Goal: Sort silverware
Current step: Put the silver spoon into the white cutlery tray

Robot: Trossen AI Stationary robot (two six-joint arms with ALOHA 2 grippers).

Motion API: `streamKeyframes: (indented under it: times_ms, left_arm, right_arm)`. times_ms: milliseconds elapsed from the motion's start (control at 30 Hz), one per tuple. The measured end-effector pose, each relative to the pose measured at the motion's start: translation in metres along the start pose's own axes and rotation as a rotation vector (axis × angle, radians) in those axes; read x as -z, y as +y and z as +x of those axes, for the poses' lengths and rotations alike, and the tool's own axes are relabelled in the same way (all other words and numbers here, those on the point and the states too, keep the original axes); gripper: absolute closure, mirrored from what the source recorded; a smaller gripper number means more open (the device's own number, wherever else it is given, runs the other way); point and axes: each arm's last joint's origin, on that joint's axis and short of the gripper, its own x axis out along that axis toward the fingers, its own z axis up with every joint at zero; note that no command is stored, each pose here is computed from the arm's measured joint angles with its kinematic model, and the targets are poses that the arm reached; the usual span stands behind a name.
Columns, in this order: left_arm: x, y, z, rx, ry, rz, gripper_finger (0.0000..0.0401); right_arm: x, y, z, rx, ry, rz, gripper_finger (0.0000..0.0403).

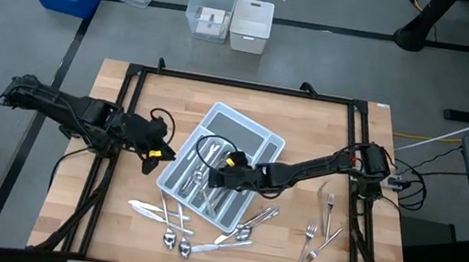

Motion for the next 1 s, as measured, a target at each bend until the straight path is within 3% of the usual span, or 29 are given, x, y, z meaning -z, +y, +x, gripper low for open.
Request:
streamKeyframes:
  times_ms: [133,300,600,767,1000]
  left_arm:
    - [0.002,-0.008,0.015,0.003,0.036,0.022,0.0325]
    - [0.006,-0.017,0.041,-0.009,0.099,0.172,0.0325]
    - [0.012,-0.019,0.058,-0.024,0.177,0.239,0.0325]
    - [0.010,-0.020,0.056,0.000,0.151,0.253,0.0325]
    - [0.005,-0.030,0.076,0.058,0.096,0.392,0.0325]
  right_arm:
    - [-0.003,0.007,-0.009,-0.037,0.030,-0.138,0.0318]
    - [-0.006,0.017,-0.021,-0.108,0.100,-0.299,0.0318]
    - [0.012,0.015,-0.021,-0.153,0.275,-0.352,0.0318]
    - [0.020,0.016,-0.021,-0.204,0.329,-0.434,0.0318]
    - [0.021,0.017,-0.022,-0.242,0.377,-0.520,0.0318]
